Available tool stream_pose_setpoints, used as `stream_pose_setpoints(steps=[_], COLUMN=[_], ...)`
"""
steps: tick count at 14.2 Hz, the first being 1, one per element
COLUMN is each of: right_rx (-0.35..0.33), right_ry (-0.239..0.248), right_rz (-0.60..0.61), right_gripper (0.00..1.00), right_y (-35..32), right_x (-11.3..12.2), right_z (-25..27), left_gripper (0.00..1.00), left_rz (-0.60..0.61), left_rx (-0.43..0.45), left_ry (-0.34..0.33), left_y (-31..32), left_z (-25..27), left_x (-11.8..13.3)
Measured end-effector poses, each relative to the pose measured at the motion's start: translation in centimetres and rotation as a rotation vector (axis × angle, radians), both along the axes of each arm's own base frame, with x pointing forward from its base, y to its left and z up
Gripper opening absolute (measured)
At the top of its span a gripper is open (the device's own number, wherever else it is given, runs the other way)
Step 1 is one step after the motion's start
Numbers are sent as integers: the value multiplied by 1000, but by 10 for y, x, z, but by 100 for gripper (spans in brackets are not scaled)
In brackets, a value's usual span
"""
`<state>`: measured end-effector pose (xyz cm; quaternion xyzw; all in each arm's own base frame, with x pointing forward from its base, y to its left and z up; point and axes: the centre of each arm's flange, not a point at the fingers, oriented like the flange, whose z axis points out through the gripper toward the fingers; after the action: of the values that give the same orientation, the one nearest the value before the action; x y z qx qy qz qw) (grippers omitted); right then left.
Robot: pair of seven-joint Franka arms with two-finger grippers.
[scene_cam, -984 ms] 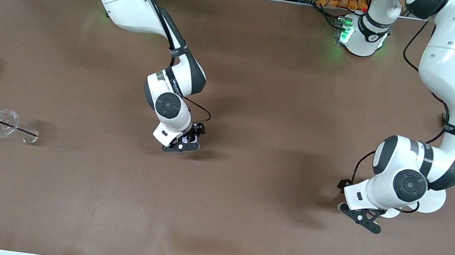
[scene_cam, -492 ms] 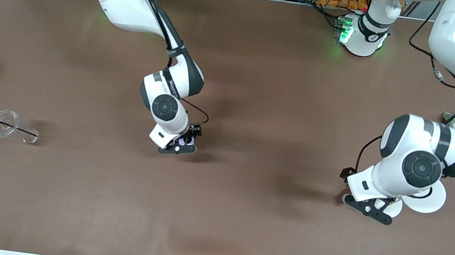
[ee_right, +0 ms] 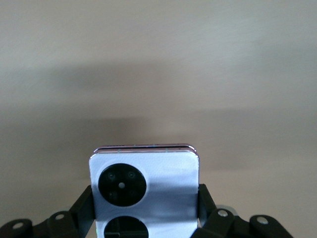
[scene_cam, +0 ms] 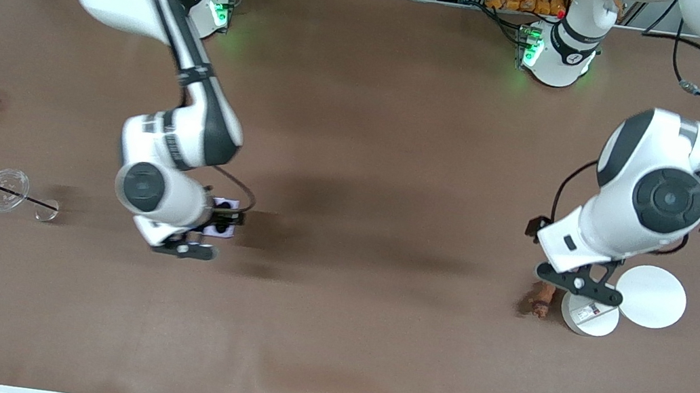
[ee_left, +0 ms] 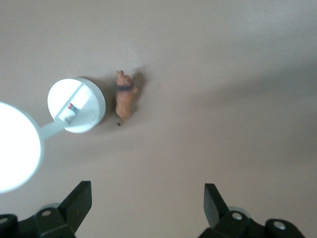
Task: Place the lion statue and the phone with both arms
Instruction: 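Carry the phone with the right gripper beside the clear cup while the left gripper withdraws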
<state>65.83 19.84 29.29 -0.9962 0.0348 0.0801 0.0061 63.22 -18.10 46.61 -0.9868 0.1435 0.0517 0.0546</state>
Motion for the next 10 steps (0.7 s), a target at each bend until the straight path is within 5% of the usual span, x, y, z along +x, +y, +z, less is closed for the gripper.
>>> stream_pose_setpoints(steps=[6,10], right_rx=[-1,6], right_ry=[31,0], right_rz=[-109,-111], right_gripper=[84,84], right_y=[-174,-242], right_x=[20,17], right_z=[-17,-49], left_gripper=[100,100], left_rz=[50,96], left_rx=[-46,-35], left_ry=[-22,-25], left_y=[19,50], left_z=[61,92], left_x=[-17,-23])
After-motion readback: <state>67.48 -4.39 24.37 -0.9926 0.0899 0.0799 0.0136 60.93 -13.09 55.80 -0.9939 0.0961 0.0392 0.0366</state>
